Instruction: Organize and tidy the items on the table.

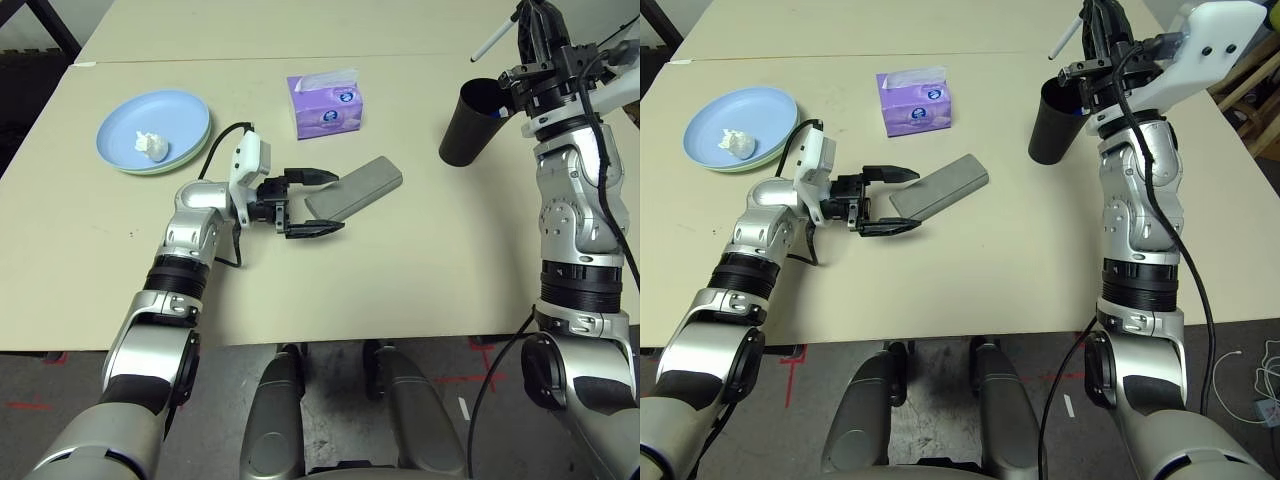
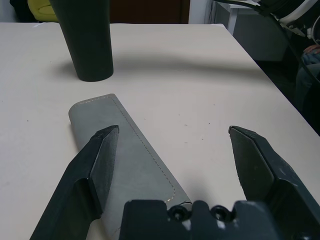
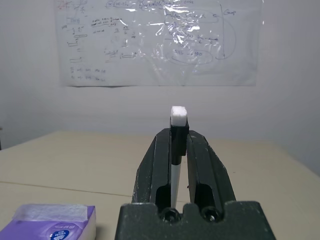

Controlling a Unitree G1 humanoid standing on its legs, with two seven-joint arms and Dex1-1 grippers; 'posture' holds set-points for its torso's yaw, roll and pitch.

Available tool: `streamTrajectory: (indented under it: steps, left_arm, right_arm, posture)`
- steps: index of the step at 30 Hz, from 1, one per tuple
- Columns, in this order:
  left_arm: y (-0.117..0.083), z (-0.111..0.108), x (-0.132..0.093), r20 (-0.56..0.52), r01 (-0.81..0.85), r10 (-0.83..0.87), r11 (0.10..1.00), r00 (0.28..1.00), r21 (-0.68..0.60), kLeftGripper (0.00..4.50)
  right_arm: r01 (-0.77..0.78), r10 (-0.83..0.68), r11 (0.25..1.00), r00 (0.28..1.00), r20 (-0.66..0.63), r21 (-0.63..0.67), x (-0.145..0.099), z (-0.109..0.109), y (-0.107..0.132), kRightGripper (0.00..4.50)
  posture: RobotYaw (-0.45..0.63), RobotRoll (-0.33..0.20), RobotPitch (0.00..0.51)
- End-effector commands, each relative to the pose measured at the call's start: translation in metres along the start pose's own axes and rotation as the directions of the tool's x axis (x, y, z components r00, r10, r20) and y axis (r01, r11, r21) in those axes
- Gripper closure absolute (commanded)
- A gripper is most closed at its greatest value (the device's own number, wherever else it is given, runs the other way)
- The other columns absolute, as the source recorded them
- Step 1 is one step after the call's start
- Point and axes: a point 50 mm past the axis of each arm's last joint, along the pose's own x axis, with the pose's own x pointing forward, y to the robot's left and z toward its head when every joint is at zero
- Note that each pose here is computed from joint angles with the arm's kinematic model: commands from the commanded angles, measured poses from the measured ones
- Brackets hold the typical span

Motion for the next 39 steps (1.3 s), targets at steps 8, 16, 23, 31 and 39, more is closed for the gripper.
streamTrajectory:
  steps: [8,16,23,31,39]
  left_arm:
    - [-0.003,-0.001,0.001,-0.004,0.017,-0.017,1.0,1.0,0.006,0.0]
    - [-0.003,-0.001,0.002,-0.004,0.02,-0.02,1.0,1.0,0.003,0.0]
    - [-0.003,-0.001,0.001,-0.007,0.016,-0.016,1.0,1.0,0.003,0.0]
    - [-0.003,-0.002,0.001,-0.005,0.012,-0.012,1.0,1.0,0.002,0.0]
    - [-0.004,-0.002,0.001,-0.006,0.012,-0.012,1.0,1.0,0.001,0.0]
  right_arm:
    - [0.029,-0.033,0.997,0.998,-0.051,-0.068,-0.014,0.006,-0.012,4.23]
    - [0.083,-0.094,0.995,0.969,-0.228,-0.055,-0.025,-0.017,-0.015,4.23]
    - [0.064,-0.072,0.997,0.94,-0.335,-0.036,-0.024,-0.026,-0.012,4.23]
    - [0.085,-0.084,0.996,0.891,-0.445,-0.018,-0.024,-0.033,-0.009,4.23]
    - [0.068,-0.067,0.998,0.868,-0.492,-0.015,-0.027,-0.036,-0.008,4.23]
  posture:
    - [0.02,0.0,0.238]
    - [0.03,0.0,0.242]
    - [0.03,0.0,0.243]
    - [0.03,0.0,0.243]
    - [0.03,0.0,0.244]
